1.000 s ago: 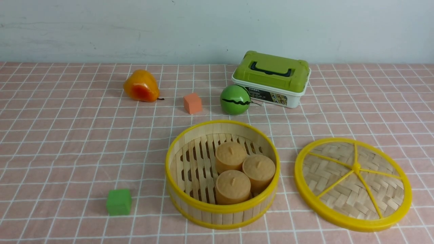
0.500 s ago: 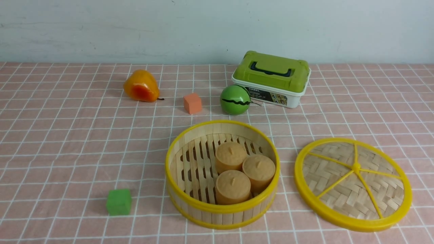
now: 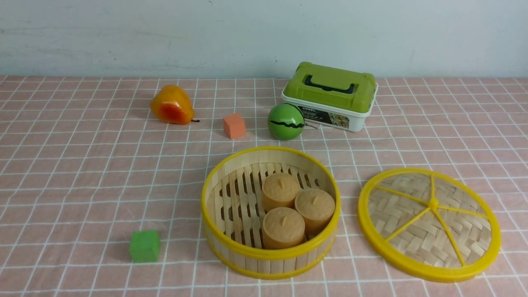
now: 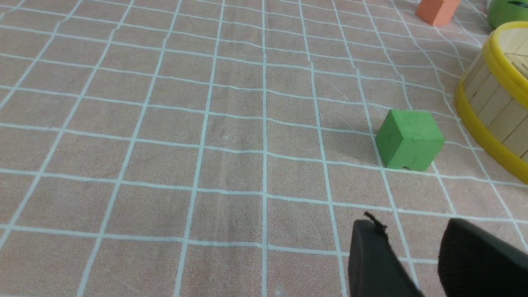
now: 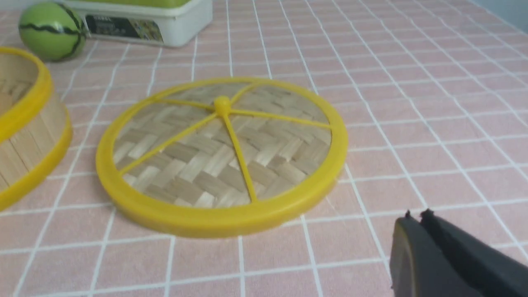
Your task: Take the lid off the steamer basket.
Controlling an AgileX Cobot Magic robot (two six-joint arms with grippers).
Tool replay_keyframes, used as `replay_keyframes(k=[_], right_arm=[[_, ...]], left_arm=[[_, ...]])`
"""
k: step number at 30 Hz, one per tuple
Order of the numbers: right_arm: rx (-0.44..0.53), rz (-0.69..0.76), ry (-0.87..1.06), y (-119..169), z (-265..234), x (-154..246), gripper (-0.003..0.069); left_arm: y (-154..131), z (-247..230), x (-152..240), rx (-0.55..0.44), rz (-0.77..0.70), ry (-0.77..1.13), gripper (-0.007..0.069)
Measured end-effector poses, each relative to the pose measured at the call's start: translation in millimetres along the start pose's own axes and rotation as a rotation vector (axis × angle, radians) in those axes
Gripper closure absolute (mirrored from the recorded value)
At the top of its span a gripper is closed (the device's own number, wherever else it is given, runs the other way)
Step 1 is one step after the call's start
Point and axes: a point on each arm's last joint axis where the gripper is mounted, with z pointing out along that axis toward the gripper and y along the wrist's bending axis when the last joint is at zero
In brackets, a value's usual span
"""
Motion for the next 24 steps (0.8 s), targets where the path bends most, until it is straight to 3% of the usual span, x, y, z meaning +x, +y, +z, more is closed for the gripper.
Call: replay_keyframes(k=[24], right_arm=[[-0.009, 0.045, 0.043, 1.1, -1.0, 1.9, 0.0659]], left_arm=[[0.0, 0.0, 0.0, 0.000, 0.000, 0.000, 0.0386]])
